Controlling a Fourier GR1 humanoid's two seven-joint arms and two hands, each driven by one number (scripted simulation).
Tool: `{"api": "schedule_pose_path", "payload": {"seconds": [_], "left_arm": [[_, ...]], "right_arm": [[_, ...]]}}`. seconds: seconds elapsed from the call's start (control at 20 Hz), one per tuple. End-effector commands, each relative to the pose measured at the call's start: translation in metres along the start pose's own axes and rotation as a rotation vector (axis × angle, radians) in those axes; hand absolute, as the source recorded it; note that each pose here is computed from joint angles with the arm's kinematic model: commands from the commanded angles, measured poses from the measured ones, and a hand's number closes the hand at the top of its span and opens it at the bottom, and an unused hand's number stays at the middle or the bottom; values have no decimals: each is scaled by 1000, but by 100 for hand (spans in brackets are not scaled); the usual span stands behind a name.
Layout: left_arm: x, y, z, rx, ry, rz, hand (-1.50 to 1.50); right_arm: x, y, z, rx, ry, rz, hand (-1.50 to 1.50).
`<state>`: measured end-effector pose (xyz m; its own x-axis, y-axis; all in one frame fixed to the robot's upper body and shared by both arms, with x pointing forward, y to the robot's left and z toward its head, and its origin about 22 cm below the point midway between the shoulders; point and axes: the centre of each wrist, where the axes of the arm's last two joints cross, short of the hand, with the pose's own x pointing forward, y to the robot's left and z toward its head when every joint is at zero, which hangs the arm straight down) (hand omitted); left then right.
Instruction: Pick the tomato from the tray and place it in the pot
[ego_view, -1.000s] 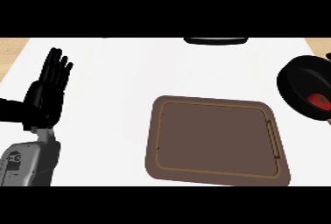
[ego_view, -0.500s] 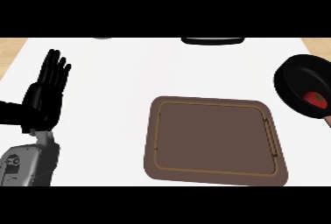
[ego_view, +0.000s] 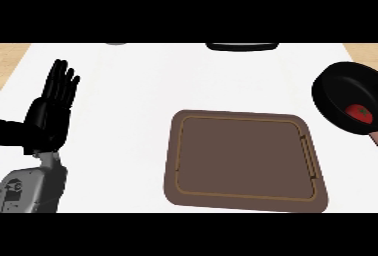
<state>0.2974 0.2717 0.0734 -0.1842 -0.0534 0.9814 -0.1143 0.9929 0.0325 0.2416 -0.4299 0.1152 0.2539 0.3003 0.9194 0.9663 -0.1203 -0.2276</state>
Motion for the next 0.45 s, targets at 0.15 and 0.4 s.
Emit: {"api": "schedule_pose_path", "payload": {"seconds": [0.15,0.4], "left_arm": [[-16,14,5,4,-1,14,0],[4,6,5,-1,-9,6,0]], "right_arm": [[-20,-54,10,-27,6,-2,-150],[-42,-120,25,-54,2,-2,-150]]}}
